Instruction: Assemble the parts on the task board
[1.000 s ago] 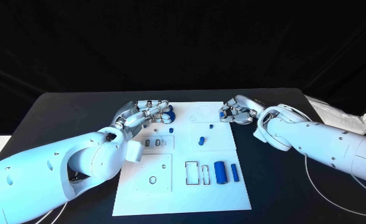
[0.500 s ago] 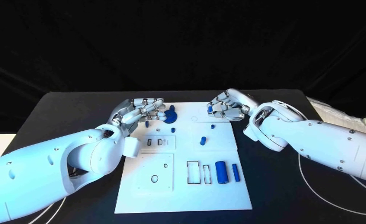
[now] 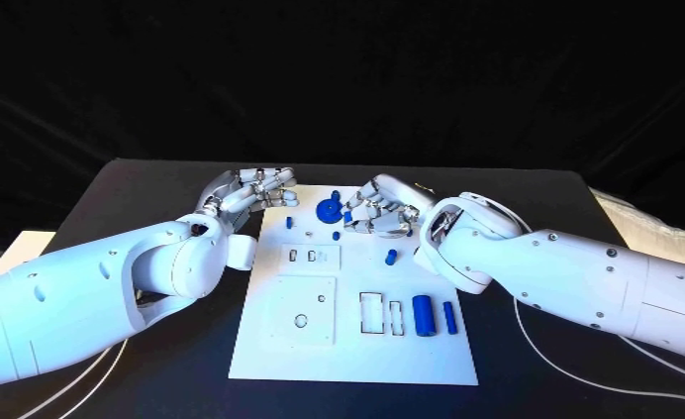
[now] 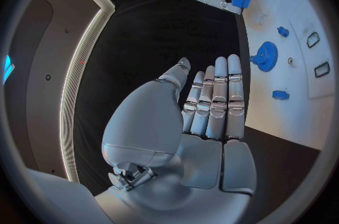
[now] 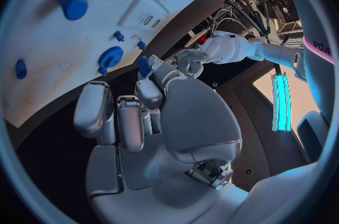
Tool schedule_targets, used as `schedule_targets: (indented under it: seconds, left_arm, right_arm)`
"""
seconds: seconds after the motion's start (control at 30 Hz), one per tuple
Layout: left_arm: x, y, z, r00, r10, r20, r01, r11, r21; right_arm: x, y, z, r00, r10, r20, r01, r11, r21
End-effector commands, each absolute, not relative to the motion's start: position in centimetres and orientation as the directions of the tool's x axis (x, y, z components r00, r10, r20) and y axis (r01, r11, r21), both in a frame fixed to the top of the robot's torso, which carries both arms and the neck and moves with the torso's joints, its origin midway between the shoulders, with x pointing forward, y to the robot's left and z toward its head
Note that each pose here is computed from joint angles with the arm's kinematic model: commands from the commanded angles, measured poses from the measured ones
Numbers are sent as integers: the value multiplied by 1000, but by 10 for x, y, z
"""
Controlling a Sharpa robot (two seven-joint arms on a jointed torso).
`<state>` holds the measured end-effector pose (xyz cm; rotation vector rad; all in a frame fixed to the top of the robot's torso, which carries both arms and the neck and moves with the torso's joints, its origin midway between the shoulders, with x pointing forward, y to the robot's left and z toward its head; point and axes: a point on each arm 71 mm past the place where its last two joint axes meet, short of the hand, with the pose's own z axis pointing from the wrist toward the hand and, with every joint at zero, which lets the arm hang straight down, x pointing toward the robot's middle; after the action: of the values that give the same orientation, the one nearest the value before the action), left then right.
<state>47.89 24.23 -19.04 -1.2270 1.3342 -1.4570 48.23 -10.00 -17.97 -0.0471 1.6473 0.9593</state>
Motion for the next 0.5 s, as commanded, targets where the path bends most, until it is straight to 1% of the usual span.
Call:
schedule_targets:
  seconds: [0.03,0.17,0.5]
  left_arm:
    - [479,242,-189,-212,-964,160,-44,-154,-987]
    - [479,241,-189,-210,-964,162,-46,-155,-987]
    - [477,235,-188,-224,-960,169,-50,-162,-986]
  right_arm:
    - [483,-92,-188,-305,361,-881,-493,732,470]
    - [479,-77,-196,-298,332,-895,-505,741,443]
    - [474,-58,-211,-316,279,-907,-504,761,409]
